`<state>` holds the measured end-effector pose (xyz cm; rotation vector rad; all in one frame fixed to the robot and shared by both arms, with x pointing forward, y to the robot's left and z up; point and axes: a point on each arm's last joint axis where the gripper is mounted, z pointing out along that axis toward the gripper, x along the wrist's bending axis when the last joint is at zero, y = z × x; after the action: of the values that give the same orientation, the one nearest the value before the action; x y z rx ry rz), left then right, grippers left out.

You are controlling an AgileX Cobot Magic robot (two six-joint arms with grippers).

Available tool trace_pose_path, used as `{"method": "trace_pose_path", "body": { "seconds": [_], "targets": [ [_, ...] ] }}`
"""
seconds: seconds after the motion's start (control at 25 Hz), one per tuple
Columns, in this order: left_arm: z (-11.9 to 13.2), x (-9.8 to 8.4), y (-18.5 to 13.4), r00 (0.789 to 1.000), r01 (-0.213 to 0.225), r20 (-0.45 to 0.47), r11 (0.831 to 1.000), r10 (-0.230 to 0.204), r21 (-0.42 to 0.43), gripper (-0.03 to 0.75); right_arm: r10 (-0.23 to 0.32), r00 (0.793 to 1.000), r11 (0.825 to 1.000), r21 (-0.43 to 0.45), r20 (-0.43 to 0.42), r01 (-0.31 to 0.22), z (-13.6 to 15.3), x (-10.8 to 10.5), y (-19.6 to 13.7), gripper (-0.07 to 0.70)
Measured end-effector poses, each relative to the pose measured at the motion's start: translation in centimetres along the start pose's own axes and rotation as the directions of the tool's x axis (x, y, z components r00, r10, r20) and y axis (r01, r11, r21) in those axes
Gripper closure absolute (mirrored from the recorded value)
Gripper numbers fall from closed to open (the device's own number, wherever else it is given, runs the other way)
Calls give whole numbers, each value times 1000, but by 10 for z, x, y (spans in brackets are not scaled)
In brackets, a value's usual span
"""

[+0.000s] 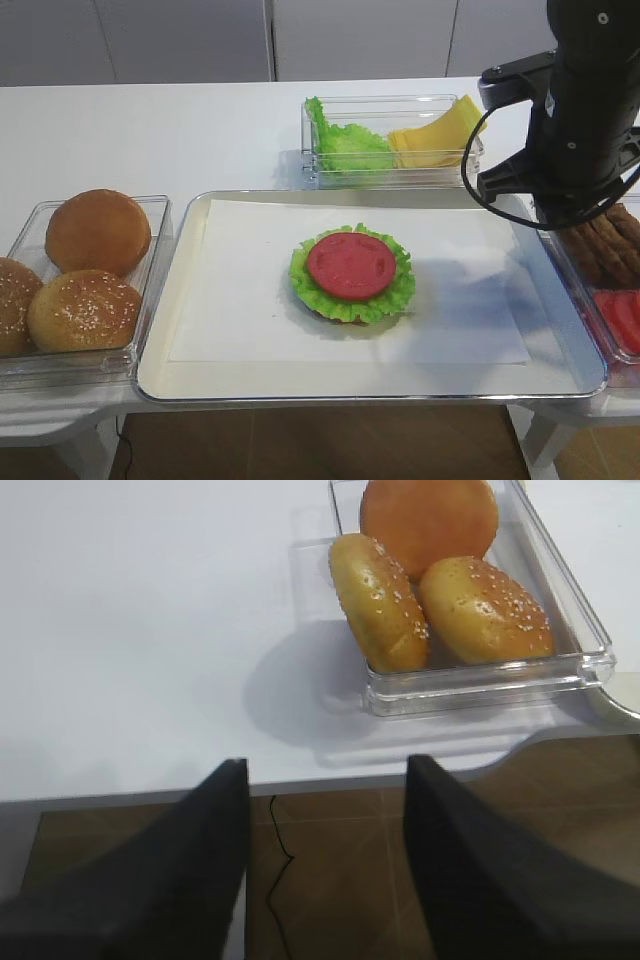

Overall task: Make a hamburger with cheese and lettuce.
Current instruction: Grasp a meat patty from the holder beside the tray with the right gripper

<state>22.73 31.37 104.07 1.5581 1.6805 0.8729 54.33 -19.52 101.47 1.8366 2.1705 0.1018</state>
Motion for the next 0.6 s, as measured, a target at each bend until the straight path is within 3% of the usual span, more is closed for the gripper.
{"method": "trace_pose_path", "body": {
  "seconds": [0.6],
  "targets": [
    [0,0,0,1000,0,0,1000,0,0,346,28,1000,1000,5,2,-28,-1,0,-1,507]
  ]
}}
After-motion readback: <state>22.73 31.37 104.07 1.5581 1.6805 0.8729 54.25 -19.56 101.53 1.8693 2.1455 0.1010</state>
